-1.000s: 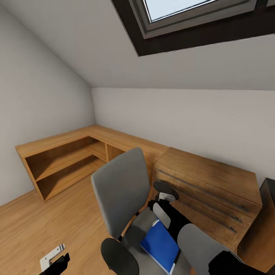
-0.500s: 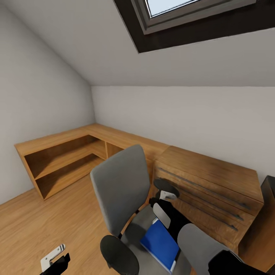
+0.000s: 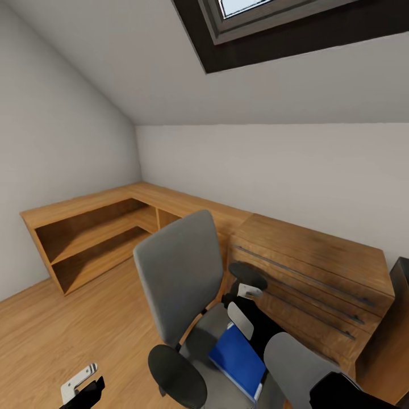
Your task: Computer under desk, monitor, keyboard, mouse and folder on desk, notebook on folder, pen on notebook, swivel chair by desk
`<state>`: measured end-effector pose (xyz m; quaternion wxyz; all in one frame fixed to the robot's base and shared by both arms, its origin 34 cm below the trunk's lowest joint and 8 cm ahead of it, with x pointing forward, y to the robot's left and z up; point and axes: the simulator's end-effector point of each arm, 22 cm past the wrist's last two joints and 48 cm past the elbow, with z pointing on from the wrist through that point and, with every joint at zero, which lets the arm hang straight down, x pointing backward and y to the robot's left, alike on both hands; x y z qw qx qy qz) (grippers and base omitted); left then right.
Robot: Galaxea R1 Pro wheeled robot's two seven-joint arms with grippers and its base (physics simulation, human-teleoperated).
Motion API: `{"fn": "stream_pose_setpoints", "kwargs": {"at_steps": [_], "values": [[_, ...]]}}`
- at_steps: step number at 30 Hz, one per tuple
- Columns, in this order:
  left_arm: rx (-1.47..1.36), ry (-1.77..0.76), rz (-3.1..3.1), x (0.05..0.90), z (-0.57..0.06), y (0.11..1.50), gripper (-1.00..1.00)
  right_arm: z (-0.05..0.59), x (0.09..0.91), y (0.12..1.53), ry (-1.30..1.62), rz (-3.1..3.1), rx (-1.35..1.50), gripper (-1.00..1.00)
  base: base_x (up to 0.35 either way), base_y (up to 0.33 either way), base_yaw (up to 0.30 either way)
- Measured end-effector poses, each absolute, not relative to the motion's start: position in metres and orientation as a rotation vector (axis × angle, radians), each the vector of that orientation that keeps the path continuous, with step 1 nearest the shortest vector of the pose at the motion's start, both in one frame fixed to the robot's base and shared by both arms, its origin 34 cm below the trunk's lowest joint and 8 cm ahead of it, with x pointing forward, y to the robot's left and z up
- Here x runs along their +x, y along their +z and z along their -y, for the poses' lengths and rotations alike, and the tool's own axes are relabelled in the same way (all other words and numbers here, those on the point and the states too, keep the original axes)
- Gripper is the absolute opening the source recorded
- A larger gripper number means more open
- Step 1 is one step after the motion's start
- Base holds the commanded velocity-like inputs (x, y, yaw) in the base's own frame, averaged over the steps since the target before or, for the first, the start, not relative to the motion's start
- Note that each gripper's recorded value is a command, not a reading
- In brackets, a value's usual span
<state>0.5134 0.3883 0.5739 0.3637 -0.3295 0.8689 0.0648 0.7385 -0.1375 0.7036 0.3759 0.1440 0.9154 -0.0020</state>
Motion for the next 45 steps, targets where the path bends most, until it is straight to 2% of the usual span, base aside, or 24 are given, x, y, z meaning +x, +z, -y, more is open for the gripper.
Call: {"fn": "stream_pose_setpoints", "kwargs": {"at_steps": [21, 27, 40, 45], "values": [[-0.836, 0.124, -2.147, 0.529, -0.380, 0.556, 1.00, 0.141, 0.735, 0.666, -0.045, -2.343, 0.330, 1.00, 0.000, 0.000, 0.000], [-0.813, 0.117, -2.152, 0.528, -0.372, 0.543, 1.00, 0.148, 0.753, 0.696, -0.142, -2.462, 0.224, 1.00, 0.000, 0.000, 0.000], [-0.798, 0.110, -2.154, 0.525, -0.367, 0.519, 1.00, 0.176, 0.748, 0.675, -0.240, -2.503, 0.311, 1.00, 0.000, 0.000, 0.000], [-0.750, 0.035, -2.110, 0.543, -0.350, 0.536, 1.00, 0.178, 0.744, 0.661, -0.249, -2.502, 0.317, 1.00, 0.000, 0.000, 0.000]]}}
